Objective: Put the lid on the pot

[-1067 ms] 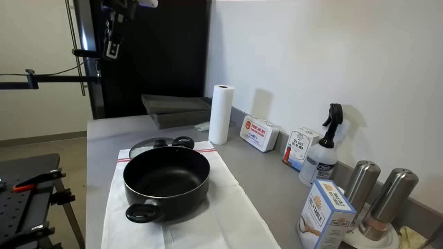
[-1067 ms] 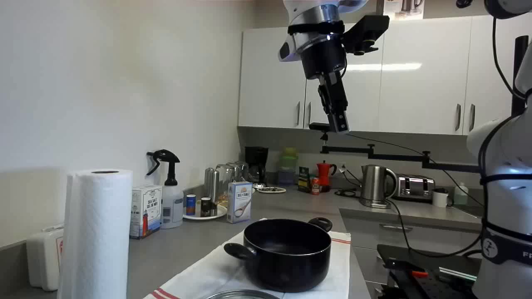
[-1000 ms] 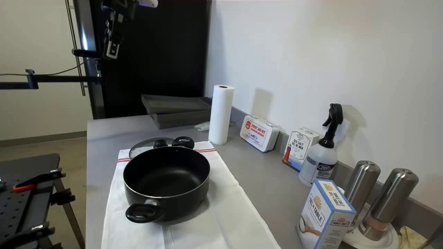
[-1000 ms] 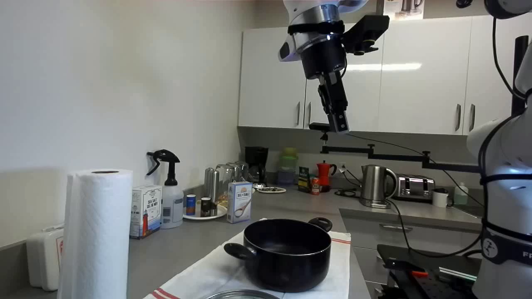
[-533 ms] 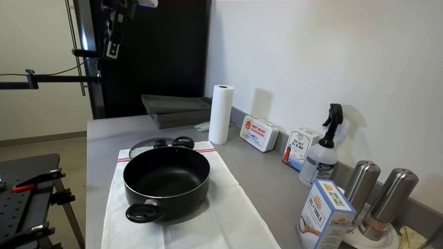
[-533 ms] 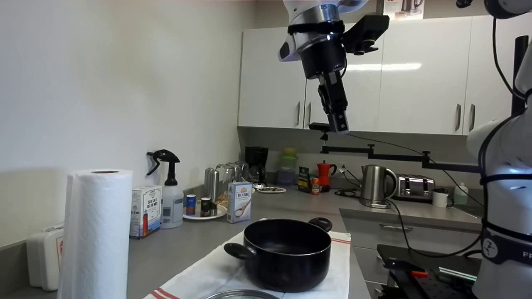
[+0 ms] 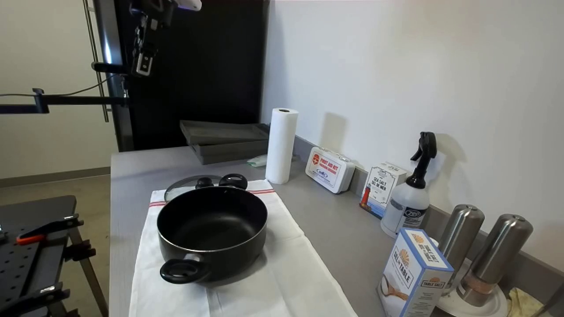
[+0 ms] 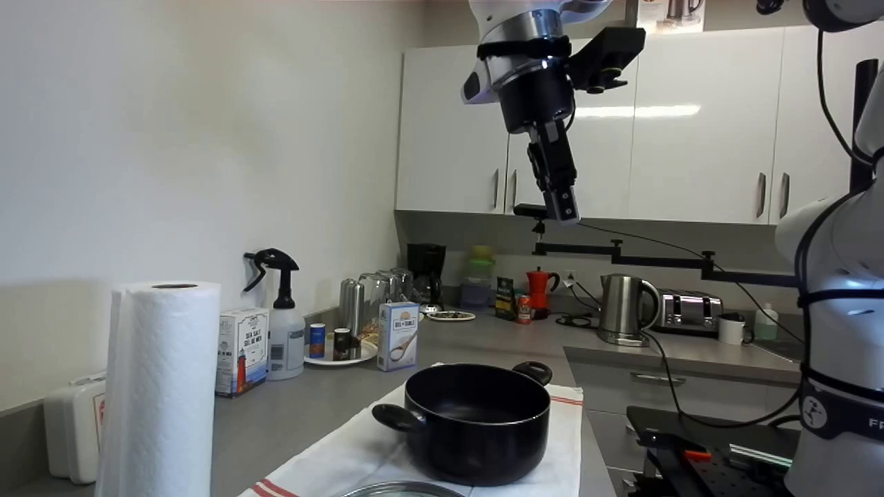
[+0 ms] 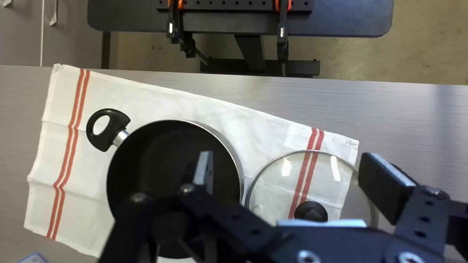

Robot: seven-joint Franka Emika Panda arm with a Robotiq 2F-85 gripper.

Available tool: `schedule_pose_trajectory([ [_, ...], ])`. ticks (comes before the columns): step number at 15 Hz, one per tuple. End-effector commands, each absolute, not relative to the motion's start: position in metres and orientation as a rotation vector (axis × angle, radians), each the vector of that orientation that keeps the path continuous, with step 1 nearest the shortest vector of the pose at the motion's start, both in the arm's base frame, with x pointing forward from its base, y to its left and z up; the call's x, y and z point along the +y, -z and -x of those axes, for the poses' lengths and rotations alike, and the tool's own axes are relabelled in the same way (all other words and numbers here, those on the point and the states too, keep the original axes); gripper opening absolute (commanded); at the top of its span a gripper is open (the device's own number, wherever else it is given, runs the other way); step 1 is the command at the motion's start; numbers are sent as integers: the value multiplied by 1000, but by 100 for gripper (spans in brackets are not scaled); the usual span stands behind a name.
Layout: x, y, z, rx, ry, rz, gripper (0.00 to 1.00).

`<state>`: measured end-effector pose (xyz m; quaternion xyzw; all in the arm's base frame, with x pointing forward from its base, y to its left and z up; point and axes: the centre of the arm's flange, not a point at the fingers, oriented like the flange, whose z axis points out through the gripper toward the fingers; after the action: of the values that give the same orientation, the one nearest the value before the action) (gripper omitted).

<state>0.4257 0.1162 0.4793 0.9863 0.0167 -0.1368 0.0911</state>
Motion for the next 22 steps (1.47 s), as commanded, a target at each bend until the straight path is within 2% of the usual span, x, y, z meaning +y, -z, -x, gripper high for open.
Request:
schedule_pose_trajectory([
  [1, 118, -457, -446, 92, 410, -2948, 100],
  [10, 140, -330, -506, 273, 449, -3006, 100],
  [22, 176, -206, -539, 498, 294, -3080, 100],
])
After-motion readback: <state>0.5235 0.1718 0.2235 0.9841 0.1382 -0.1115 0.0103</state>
